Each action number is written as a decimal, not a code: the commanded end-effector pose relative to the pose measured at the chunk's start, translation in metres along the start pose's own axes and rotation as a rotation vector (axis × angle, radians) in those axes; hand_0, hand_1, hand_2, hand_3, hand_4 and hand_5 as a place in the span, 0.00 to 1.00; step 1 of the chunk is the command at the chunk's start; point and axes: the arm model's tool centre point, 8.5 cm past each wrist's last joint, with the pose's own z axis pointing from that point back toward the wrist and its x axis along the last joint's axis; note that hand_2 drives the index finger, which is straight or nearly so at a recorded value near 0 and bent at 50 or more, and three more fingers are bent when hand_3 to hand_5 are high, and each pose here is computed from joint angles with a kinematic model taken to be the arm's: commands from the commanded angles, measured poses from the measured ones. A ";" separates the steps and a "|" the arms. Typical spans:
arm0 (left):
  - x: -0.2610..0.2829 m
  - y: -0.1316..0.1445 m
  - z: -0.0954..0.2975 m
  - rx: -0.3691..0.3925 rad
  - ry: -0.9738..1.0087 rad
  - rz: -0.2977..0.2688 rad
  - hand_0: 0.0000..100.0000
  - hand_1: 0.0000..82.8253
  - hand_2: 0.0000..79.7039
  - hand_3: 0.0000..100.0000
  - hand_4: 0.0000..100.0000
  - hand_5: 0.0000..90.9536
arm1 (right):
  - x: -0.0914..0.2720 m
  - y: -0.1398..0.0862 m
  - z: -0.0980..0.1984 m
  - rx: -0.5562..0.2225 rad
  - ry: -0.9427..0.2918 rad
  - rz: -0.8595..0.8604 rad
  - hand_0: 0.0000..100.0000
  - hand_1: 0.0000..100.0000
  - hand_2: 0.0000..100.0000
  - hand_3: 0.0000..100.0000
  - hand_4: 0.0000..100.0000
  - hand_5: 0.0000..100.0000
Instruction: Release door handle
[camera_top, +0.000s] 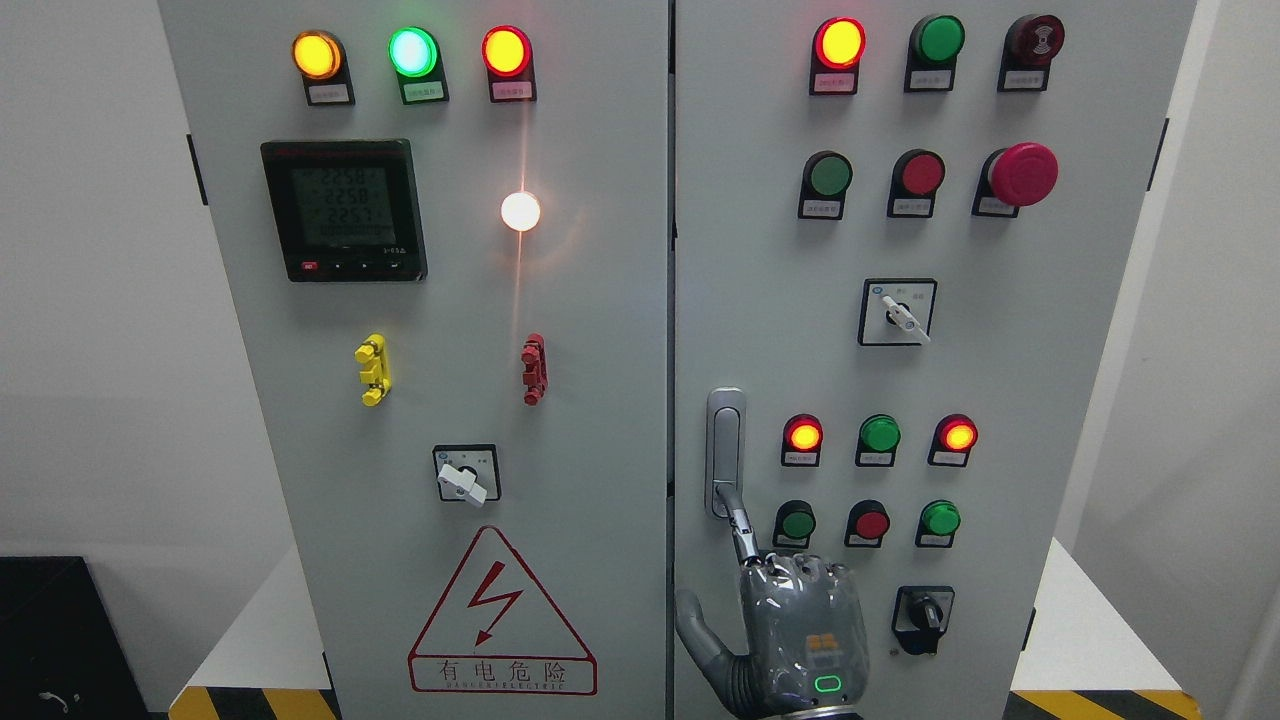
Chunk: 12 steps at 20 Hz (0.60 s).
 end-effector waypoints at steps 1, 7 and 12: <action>0.000 0.000 0.000 -0.001 -0.001 0.000 0.12 0.67 0.00 0.00 0.00 0.00 | -0.001 0.003 0.001 0.010 0.005 0.003 0.40 0.35 0.12 1.00 1.00 1.00; 0.000 0.000 0.000 -0.001 -0.001 0.000 0.12 0.67 0.00 0.00 0.00 0.00 | -0.002 0.003 0.001 0.010 0.007 0.001 0.41 0.35 0.13 1.00 1.00 1.00; 0.000 0.000 0.000 -0.001 -0.001 0.000 0.12 0.67 0.00 0.00 0.00 0.00 | 0.000 0.002 0.002 0.010 0.001 -0.001 0.41 0.35 0.13 1.00 1.00 1.00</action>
